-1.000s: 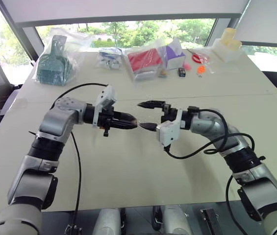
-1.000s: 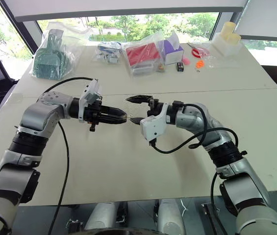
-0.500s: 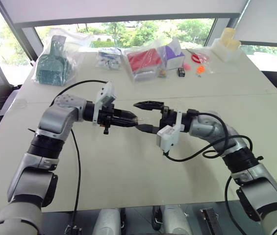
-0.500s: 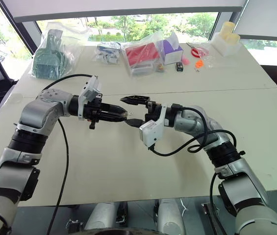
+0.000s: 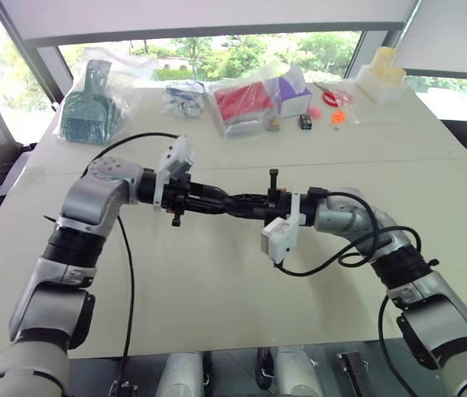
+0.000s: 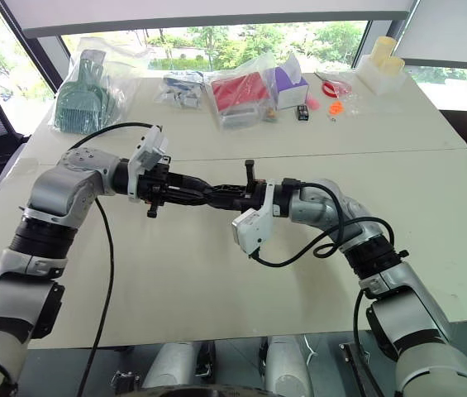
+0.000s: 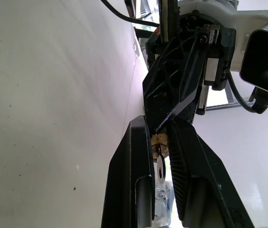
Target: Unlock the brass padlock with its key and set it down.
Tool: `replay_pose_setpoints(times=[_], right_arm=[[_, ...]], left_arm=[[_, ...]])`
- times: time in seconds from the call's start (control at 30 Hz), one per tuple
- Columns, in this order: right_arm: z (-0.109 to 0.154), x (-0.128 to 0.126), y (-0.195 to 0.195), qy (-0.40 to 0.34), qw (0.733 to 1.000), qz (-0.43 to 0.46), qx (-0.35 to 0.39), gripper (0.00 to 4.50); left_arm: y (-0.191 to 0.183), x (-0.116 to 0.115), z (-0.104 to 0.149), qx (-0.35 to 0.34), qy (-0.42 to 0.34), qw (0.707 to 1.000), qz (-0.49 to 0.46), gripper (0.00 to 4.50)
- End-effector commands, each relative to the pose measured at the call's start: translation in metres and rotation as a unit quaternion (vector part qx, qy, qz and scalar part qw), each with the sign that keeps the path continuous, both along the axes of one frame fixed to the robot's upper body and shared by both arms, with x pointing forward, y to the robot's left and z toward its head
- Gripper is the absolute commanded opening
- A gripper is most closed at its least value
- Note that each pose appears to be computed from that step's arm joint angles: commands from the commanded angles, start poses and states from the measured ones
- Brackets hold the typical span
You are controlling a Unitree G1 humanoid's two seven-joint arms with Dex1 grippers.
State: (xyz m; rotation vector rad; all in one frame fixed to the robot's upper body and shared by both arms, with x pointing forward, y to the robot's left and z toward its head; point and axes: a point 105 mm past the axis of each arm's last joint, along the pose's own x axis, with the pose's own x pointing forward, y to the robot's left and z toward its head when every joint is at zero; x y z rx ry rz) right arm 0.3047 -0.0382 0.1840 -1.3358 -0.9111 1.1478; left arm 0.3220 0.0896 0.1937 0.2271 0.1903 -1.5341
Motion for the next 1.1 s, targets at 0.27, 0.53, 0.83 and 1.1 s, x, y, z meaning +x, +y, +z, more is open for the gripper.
replay_pose_setpoints(times=[0.27,0.53,0.83,1.1], right_arm=[[0.017,0.0,0.004,-0.009,1.0,0.008,0.022,0.0],[0.012,0.001,0.003,-0.001,1.0,0.003,0.016,0.0],[0.006,0.002,-0.006,0.018,1.0,-0.014,0.011,0.0],[0.004,0.003,-0.008,0.029,0.999,-0.02,0.01,0.0]], left_arm=[[-0.004,-0.014,0.01,-0.009,-0.016,0.999,-0.035,2.11],[0.002,-0.017,0.015,-0.015,-0.015,1.0,-0.024,4.46],[0.047,0.004,0.038,-0.042,-0.057,0.992,0.106,4.46],[0.048,-0.005,0.039,-0.079,-0.026,0.988,0.126,1.99]])
